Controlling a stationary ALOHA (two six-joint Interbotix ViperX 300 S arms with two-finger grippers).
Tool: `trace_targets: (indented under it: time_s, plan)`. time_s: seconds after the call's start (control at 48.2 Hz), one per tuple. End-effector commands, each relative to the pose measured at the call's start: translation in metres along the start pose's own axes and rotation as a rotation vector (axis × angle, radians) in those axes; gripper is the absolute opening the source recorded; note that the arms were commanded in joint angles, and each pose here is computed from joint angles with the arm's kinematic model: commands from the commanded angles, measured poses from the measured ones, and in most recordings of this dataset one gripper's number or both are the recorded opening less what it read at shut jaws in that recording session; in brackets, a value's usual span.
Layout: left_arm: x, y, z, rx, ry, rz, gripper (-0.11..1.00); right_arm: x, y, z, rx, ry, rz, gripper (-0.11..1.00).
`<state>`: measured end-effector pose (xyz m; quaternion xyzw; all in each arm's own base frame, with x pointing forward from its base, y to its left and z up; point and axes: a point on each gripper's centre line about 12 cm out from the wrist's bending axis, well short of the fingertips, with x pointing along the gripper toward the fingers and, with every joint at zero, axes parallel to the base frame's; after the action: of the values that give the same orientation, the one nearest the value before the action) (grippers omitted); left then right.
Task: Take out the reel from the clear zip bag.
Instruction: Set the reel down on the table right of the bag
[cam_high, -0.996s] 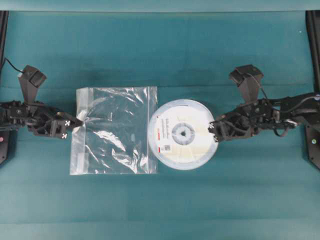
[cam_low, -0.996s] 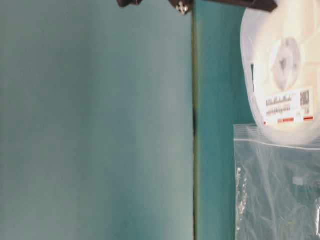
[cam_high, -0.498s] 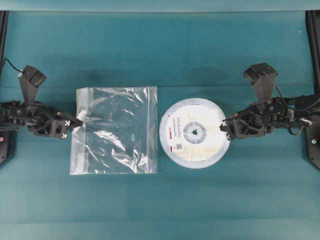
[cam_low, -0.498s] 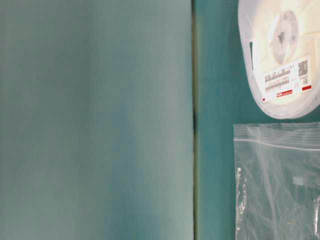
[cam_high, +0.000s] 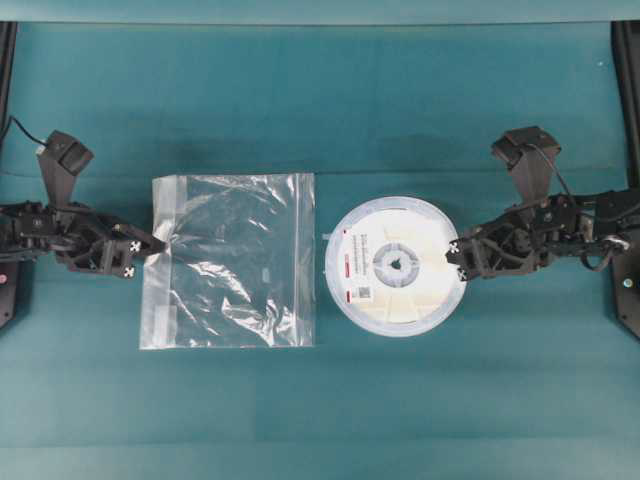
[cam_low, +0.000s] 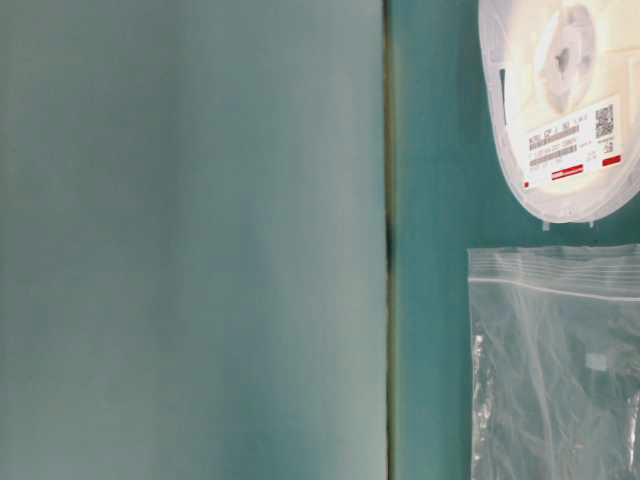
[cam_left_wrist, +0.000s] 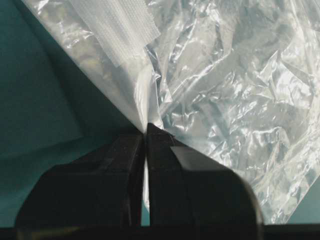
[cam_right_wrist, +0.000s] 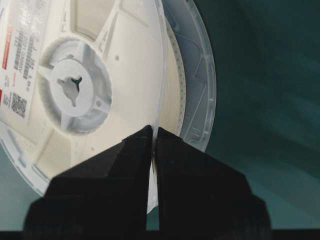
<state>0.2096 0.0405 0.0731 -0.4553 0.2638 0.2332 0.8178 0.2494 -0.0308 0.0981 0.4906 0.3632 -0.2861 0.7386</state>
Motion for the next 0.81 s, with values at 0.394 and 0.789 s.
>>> trace_targets:
  time_s: [0.394,0.789]
  plan:
    - [0.0015,-0.0022,0.0006,0.008,0.007,0.003,0.00,-0.0018,0.0009,0.0010,0.012,0.001,-0.001,0.04]
    - [0.0039,-0.0064,0.0037,0.022,0.000,-0.006,0.00,-0.0021,0.0009,0.0010,0.015,0.001,-0.001,0.37]
